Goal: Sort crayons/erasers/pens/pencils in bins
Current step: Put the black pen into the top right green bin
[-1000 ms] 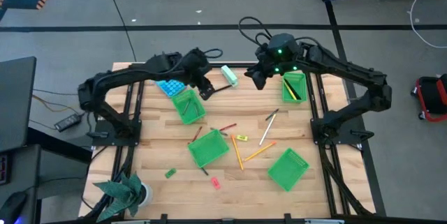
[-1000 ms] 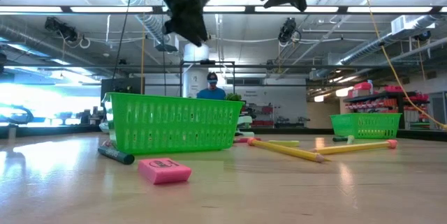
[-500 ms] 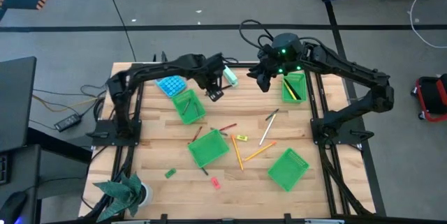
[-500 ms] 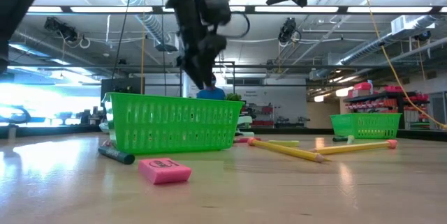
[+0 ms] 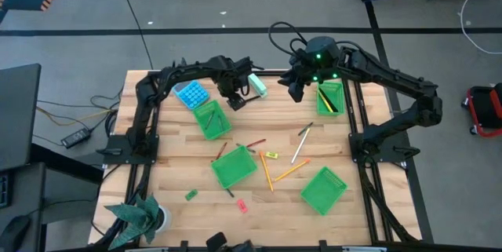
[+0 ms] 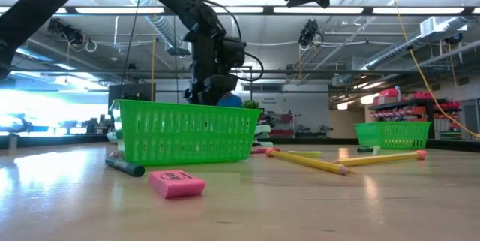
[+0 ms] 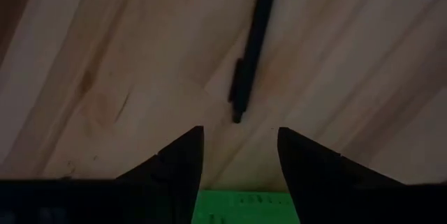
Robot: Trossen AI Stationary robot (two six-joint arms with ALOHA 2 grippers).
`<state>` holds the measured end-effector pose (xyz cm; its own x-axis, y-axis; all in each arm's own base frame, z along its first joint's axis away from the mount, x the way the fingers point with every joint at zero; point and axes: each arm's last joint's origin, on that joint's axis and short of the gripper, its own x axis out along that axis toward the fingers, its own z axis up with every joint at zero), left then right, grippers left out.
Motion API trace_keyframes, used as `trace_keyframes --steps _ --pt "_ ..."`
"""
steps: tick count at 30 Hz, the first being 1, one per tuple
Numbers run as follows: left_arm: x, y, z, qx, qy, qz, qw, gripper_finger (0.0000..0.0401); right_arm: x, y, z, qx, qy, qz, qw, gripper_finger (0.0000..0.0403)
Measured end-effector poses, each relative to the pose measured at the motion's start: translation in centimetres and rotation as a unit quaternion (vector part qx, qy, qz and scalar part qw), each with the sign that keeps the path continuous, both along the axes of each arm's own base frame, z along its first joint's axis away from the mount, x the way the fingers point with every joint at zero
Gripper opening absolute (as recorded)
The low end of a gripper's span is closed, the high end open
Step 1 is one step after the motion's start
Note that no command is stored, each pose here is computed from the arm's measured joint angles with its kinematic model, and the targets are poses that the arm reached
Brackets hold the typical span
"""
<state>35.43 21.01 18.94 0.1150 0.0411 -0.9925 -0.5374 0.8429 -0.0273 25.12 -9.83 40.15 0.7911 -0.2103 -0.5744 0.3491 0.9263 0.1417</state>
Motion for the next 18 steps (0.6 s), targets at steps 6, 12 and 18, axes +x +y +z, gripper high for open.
trace_keyframes --steps 6,12,18 --pt "-0.1 0.4 0.0 0.006 -0.004 -0.025 1.0 0.0189 -0.2 -0.6 0.0 -0.004 0.001 -0.008 1.0 0.0122" --pt "0.1 -0.1 -0.6 0.01 -0.008 -0.037 0.999 0.0189 -0.4 -1.0 0.0 -0.01 0.003 -0.012 1.0 0.0122" --pt "-0.2 0.1 -1.5 0.007 -0.009 -0.022 1.0 0.0184 -0.4 -1.0 0.0 -0.01 0.003 -0.013 1.0 0.0122"
